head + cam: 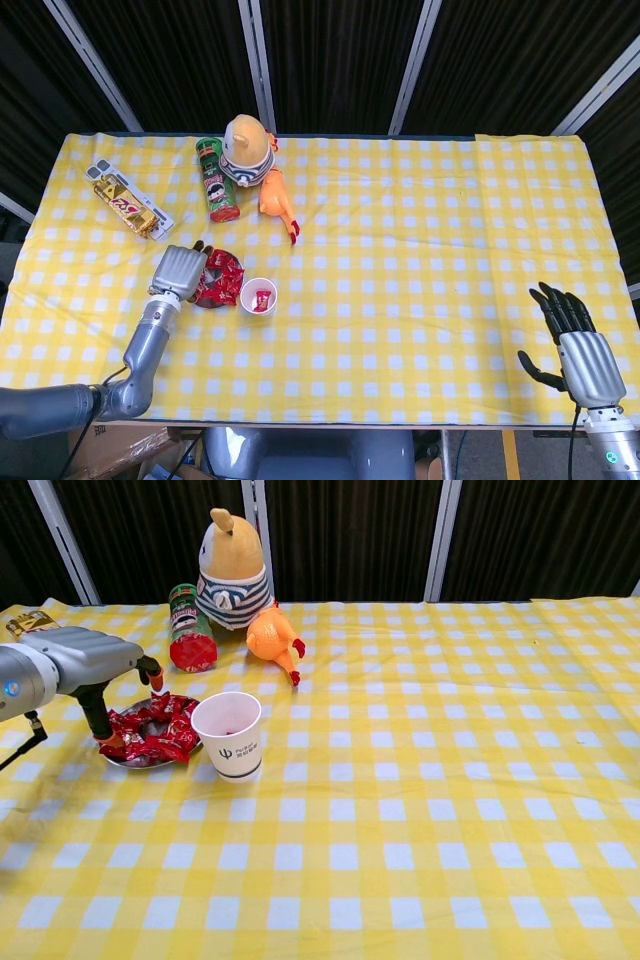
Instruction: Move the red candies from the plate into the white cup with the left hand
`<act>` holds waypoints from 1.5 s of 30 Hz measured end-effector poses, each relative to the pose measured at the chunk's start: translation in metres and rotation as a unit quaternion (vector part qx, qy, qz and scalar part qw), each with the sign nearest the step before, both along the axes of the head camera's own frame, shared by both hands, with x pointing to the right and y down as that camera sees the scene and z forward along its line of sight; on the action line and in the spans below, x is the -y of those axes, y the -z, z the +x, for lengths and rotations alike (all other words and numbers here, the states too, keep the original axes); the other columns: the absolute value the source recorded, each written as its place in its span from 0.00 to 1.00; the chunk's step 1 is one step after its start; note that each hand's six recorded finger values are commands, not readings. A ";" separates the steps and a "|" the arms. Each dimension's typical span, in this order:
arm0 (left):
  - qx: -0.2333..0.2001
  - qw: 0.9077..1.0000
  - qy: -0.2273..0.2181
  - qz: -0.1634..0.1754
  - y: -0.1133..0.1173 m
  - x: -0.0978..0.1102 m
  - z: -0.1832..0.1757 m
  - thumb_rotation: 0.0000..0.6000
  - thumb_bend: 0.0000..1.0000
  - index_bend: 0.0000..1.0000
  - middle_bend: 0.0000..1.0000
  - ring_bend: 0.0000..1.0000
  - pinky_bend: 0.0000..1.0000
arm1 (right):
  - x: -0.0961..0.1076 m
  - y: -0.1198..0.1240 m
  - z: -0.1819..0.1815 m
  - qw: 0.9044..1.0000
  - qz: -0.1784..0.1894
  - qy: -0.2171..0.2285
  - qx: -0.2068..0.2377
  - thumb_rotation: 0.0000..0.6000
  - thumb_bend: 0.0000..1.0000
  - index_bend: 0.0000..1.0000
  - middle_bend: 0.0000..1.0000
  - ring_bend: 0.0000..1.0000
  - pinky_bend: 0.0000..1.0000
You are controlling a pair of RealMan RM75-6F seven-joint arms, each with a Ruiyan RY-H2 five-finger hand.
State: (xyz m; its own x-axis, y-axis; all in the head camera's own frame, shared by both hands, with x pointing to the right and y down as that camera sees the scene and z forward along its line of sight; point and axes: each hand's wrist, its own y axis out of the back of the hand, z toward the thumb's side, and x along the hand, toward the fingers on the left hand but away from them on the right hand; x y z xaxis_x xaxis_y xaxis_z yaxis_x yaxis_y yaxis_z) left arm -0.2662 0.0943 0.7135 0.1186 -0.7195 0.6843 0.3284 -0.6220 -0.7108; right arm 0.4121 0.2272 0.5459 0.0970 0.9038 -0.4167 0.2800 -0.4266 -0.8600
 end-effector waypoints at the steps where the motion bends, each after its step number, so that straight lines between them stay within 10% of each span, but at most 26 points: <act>1: 0.000 1.000 0.000 -0.002 -0.002 0.000 0.001 1.00 0.19 0.25 0.20 0.72 0.83 | 0.000 0.000 0.000 1.000 0.000 0.000 0.000 1.00 0.39 0.00 0.00 0.00 0.00; 45: 0.006 1.000 -0.013 0.014 -0.017 -0.010 0.002 1.00 0.46 0.50 0.60 0.74 0.85 | -0.001 0.000 -0.001 1.000 -0.003 -0.001 0.003 1.00 0.39 0.00 0.00 0.00 0.00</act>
